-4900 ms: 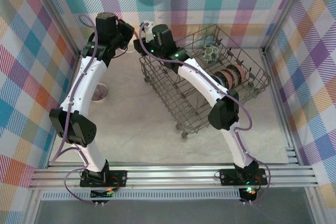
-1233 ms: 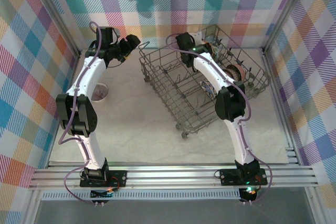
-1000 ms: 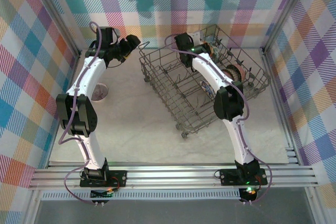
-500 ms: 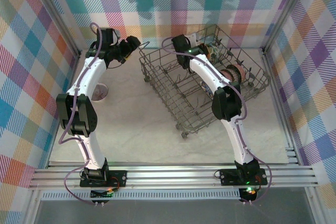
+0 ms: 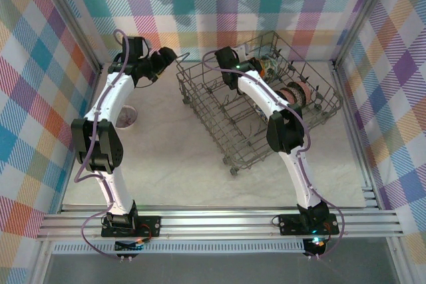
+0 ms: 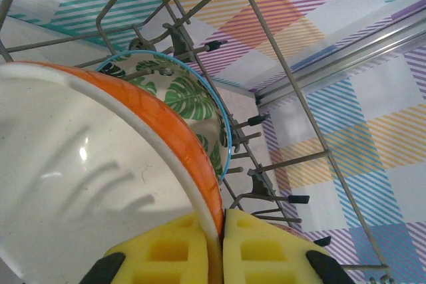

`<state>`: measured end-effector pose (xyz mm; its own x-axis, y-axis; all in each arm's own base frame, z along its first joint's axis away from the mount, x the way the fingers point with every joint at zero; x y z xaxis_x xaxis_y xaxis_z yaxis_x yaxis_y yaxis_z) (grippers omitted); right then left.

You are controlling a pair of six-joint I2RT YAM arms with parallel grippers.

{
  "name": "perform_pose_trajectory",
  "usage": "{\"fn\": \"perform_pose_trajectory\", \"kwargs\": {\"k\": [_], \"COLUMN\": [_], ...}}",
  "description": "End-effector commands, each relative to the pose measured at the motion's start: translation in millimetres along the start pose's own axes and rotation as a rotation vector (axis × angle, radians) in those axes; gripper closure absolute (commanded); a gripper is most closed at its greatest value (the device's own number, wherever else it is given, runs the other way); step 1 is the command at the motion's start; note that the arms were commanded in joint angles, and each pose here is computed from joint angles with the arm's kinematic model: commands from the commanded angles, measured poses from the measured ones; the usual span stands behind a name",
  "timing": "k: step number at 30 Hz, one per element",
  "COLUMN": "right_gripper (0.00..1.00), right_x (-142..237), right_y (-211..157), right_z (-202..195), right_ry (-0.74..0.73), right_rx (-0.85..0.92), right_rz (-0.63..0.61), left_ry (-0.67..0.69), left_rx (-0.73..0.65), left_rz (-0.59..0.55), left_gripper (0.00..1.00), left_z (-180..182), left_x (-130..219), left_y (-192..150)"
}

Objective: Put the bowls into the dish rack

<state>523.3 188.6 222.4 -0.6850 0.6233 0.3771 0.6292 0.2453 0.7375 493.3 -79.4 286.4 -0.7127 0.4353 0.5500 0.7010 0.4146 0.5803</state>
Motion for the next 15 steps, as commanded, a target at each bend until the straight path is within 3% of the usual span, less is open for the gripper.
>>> {"fn": "perform_pose_trajectory", "kwargs": {"k": [1, 13, 15], "right_gripper": [0.88, 0.78, 0.73], "right_x": [-0.7, 0.9, 0.4], "right_y": [2.0, -0.9, -2.5], "right_z": [10.0, 12.1, 13.7], "right_ry": [0.052, 0.081, 0.088], "right_rx": [-0.058, -0.066, -0.064], "right_rz": [0.001, 0.019, 0.024], "left_ry": [0.065, 0.223, 0.239], "left_rx": [-0.017, 0.024, 0.036], "left_rz": [-0.033, -0.071, -0.063], "left_gripper": [0.2, 0.2, 0.2], "left_z": [9.9, 50.3, 55.8], "left_x": [25.8, 75.0, 80.4], "left_y": [7.9, 5.3, 2.3]}}
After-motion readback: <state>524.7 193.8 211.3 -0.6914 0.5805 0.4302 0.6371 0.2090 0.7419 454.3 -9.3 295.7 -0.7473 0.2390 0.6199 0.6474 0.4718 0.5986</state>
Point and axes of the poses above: each hand's point on the last joint's axis, 136 mm out from that joint toward the fingers, its own x axis back along the fingers, its own z axis along the line the jaws close on, y = z × x, the point moved 6 cm from there along x, back along the fingers, and after that the axes turned 14 degrees about -x, right-handed, at the moved point
